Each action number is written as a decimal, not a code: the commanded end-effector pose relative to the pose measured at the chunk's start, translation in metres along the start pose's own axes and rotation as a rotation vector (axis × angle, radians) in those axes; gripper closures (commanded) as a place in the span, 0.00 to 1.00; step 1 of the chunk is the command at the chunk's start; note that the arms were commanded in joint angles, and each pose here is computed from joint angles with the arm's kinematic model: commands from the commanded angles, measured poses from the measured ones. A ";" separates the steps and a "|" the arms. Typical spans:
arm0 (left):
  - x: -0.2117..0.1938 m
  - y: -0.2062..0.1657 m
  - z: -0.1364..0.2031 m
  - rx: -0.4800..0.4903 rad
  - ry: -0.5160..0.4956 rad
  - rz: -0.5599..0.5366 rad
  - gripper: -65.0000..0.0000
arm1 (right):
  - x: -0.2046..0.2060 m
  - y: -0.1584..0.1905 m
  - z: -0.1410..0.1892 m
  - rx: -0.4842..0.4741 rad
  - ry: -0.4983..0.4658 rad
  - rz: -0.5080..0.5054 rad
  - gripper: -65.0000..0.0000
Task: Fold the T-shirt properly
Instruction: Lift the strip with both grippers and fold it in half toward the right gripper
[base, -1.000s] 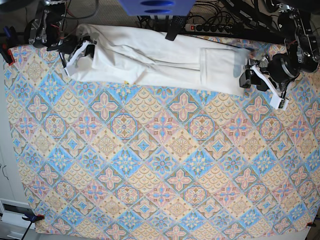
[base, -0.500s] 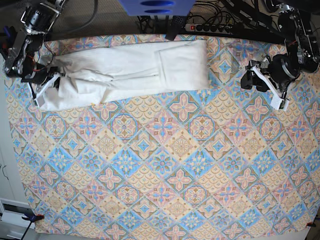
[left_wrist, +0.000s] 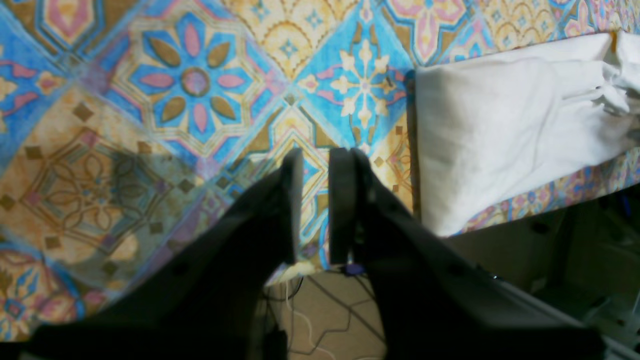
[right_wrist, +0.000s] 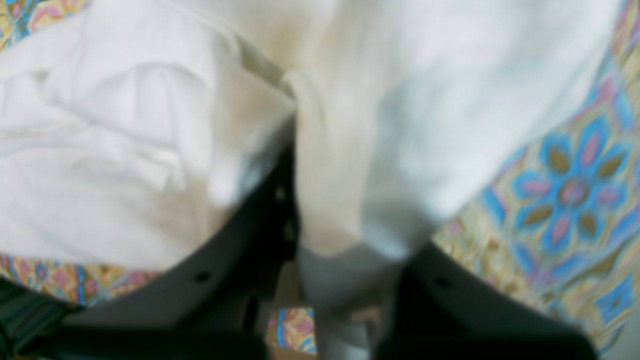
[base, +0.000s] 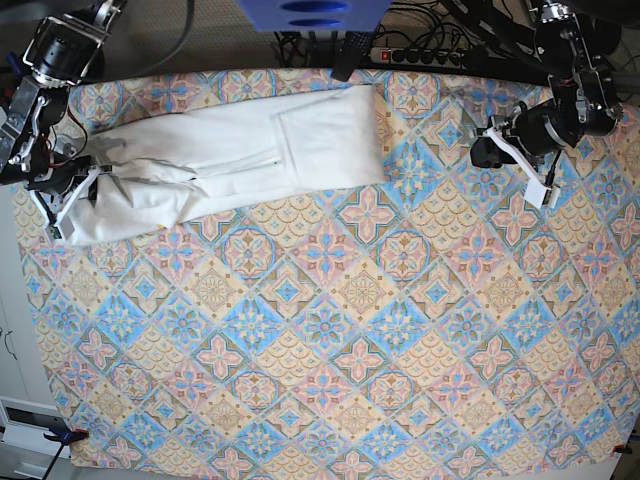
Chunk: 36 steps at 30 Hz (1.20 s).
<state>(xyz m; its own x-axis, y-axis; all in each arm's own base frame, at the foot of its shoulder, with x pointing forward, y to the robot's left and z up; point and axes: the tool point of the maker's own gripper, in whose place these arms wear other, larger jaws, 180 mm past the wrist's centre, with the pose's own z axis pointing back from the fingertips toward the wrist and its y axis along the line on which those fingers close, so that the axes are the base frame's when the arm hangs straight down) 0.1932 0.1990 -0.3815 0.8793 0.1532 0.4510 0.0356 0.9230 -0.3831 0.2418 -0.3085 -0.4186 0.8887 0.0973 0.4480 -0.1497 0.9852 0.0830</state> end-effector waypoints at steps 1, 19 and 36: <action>0.006 -0.007 0.001 -0.021 -0.020 -0.021 0.88 | 0.009 0.004 0.008 -0.002 -0.028 0.051 0.99; -0.059 -0.060 -0.112 -0.033 0.174 -0.230 0.89 | 0.023 0.164 0.015 0.214 -0.082 0.440 0.99; -0.045 -0.117 -0.174 -0.114 0.138 -0.225 0.89 | 0.031 0.233 0.015 0.355 -0.110 0.620 0.99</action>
<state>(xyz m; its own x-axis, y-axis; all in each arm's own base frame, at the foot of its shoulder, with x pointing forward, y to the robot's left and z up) 0.2512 0.0191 -0.4827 0.8663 -0.0609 0.4958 0.2921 0.8668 -0.4040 0.2170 -0.0813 -0.3856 0.5835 0.6045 0.5423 -0.7530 0.6528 0.0826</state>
